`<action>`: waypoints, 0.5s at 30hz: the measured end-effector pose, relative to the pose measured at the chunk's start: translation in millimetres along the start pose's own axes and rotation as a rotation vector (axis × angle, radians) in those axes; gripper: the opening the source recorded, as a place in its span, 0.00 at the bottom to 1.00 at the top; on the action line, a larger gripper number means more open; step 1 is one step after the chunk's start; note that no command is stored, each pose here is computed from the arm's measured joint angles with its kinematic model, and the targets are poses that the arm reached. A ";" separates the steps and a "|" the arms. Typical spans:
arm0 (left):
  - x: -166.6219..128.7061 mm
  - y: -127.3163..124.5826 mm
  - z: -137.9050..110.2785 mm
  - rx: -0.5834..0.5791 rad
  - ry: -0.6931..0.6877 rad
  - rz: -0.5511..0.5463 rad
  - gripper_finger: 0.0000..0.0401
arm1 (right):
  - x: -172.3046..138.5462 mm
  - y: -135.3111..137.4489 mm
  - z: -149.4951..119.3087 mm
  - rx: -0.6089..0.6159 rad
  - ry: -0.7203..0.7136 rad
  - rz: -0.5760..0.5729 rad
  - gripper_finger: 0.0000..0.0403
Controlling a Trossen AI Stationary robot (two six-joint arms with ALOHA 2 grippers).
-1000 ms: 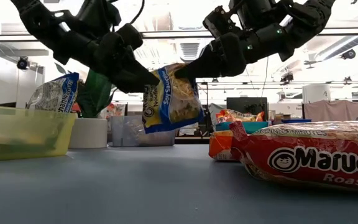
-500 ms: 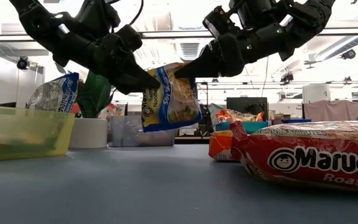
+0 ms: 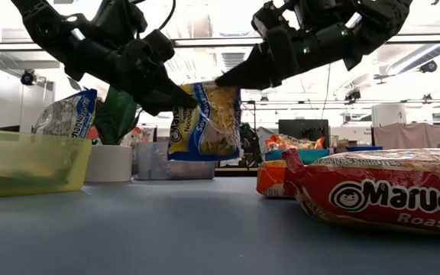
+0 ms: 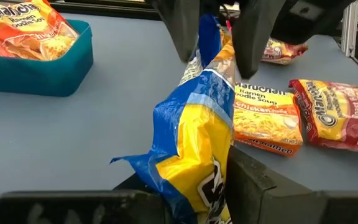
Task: Sort Maruchan noodles
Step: Put the blue noodle pack into the yellow bin
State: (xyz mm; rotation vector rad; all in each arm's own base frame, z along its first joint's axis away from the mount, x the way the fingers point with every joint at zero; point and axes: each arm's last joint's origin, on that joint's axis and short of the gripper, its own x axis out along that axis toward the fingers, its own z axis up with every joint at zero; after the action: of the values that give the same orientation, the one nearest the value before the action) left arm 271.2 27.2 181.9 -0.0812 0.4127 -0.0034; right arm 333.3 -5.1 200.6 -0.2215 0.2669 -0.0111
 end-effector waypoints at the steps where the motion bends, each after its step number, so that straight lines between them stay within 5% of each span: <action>1: -0.8 -0.3 0.8 -0.004 -0.003 -0.001 0.21 | -2.1 -0.9 2.3 0.008 -0.003 -0.002 0.41; 15: -39.5 -21.4 31.8 -0.061 -0.138 -0.112 0.21 | -56.9 -15.7 48.1 0.007 -0.061 -0.026 0.54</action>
State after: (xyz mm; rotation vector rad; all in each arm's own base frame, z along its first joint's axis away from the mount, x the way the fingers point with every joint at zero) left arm 248.0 9.1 228.5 -0.1639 0.2698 -0.0953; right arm 291.4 -7.7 264.1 -0.2178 0.2026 -0.0313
